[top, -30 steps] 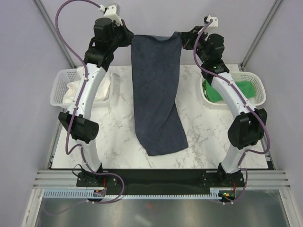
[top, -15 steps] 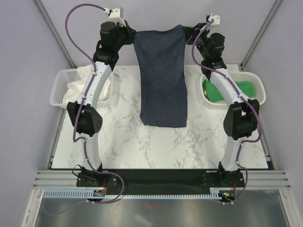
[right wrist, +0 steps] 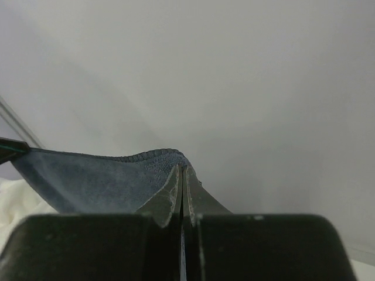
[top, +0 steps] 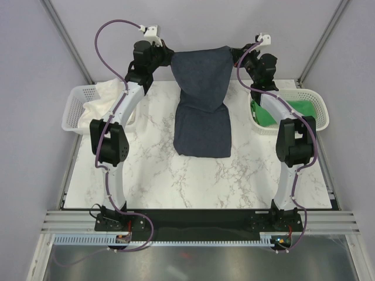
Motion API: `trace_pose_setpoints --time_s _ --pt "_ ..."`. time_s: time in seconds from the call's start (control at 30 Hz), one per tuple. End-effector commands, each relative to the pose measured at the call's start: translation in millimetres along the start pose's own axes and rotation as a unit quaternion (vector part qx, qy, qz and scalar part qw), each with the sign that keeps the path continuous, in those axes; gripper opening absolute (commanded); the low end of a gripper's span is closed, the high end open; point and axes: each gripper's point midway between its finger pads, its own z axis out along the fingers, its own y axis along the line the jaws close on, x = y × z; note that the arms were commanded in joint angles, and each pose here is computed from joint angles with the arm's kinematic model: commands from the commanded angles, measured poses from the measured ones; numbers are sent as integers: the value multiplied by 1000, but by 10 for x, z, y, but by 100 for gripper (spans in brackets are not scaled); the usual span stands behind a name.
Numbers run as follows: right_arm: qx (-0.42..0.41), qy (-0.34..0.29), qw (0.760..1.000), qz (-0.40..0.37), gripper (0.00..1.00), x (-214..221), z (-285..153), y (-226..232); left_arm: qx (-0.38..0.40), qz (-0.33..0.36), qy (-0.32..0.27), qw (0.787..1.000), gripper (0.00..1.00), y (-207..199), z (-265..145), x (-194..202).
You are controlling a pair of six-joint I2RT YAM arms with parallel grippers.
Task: Fold and stack the towels
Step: Flatten out the crumpled towel
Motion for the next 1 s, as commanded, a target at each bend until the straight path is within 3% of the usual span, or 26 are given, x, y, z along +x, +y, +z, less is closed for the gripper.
trace_pose_setpoints --time_s 0.0,0.27,0.4,0.53,0.77,0.83,0.97 --pt "13 -72 997 -29 0 -385 93 -156 22 16 -102 994 2 -110 115 -557" --pt "9 -94 995 -43 0 -420 261 -404 14 36 -124 992 2 -7 324 -536" --pt "3 -89 995 -44 0 -343 263 -413 23 31 -97 994 2 25 366 -299" --pt "-12 -66 997 -30 0 -158 156 -354 34 34 -86 995 2 -41 162 -235" --pt "-26 7 1000 12 0 244 -223 -206 8 33 -23 999 2 117 -134 352" --pt "-30 30 999 26 0 384 -323 -179 -1 34 -24 999 2 131 -227 336" --pt "-41 28 998 34 0 176 -509 17 2 35 -40 999 2 1 -582 94"
